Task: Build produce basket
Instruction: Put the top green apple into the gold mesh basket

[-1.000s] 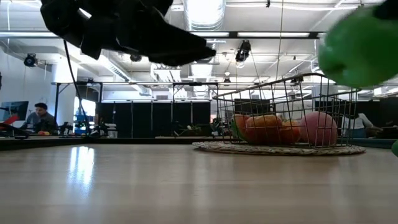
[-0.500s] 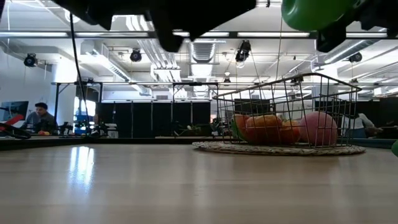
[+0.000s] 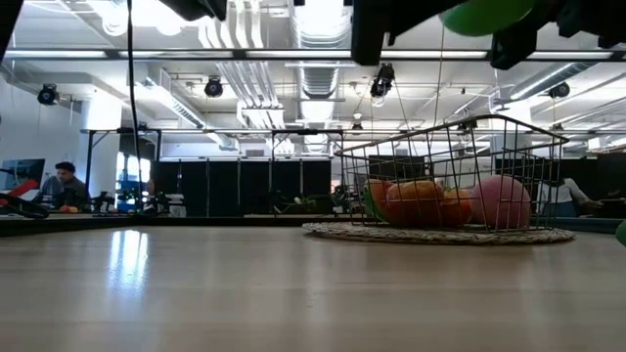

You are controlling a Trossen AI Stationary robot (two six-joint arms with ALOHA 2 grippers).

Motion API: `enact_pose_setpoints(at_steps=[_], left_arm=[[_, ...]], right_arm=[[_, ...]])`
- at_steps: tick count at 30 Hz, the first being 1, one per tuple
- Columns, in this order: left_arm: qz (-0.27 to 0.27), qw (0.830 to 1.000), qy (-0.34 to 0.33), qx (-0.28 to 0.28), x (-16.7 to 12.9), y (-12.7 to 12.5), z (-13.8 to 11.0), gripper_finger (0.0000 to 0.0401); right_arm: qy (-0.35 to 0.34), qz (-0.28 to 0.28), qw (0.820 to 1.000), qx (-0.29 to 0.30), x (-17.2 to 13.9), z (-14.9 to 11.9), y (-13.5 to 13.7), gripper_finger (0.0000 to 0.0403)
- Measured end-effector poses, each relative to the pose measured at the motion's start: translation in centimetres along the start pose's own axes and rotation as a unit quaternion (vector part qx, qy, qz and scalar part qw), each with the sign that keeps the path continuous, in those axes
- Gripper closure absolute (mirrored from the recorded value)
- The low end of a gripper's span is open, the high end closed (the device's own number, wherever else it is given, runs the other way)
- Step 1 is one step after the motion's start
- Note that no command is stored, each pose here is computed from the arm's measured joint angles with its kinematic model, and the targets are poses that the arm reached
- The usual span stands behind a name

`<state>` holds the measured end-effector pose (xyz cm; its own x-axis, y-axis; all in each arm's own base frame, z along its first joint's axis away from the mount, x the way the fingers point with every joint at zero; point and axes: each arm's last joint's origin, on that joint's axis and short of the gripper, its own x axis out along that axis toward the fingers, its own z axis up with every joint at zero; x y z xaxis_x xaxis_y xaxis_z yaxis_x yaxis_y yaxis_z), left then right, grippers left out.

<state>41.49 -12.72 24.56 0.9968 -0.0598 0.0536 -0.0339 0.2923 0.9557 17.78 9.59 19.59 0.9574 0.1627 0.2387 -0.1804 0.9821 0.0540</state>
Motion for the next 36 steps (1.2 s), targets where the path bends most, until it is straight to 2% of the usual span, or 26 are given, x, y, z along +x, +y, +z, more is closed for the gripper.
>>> enact_pose_setpoints(at_steps=[6,16,24,31,36], left_arm=[[0.009,1.0,0.022,0.001,0.2,0.4,0.0,0.0082],[0.01,1.0,0.027,-0.001,0.3,0.6,-0.6,0.0029],[0.011,0.999,0.036,-0.001,0.8,0.3,-2.1,0.0027],[0.041,0.999,0.032,-0.007,1.5,-0.9,-2.1,0.0028],[0.046,0.998,0.053,-0.008,1.4,-1.0,-1.8,0.0033]], right_arm=[[-0.002,-0.002,1.0,0.0,0.0,0.1,0.0,0.0098],[-0.003,-0.005,1.0,0.005,0.1,0.1,-0.1,0.0097],[-0.003,-0.012,1.0,0.006,0.1,0.1,-0.2,0.0097],[-0.003,-0.005,1.0,0.011,0.1,0.1,-0.2,0.0097],[-0.002,-0.008,1.0,0.01,0.1,0.0,-0.2,0.0097]])
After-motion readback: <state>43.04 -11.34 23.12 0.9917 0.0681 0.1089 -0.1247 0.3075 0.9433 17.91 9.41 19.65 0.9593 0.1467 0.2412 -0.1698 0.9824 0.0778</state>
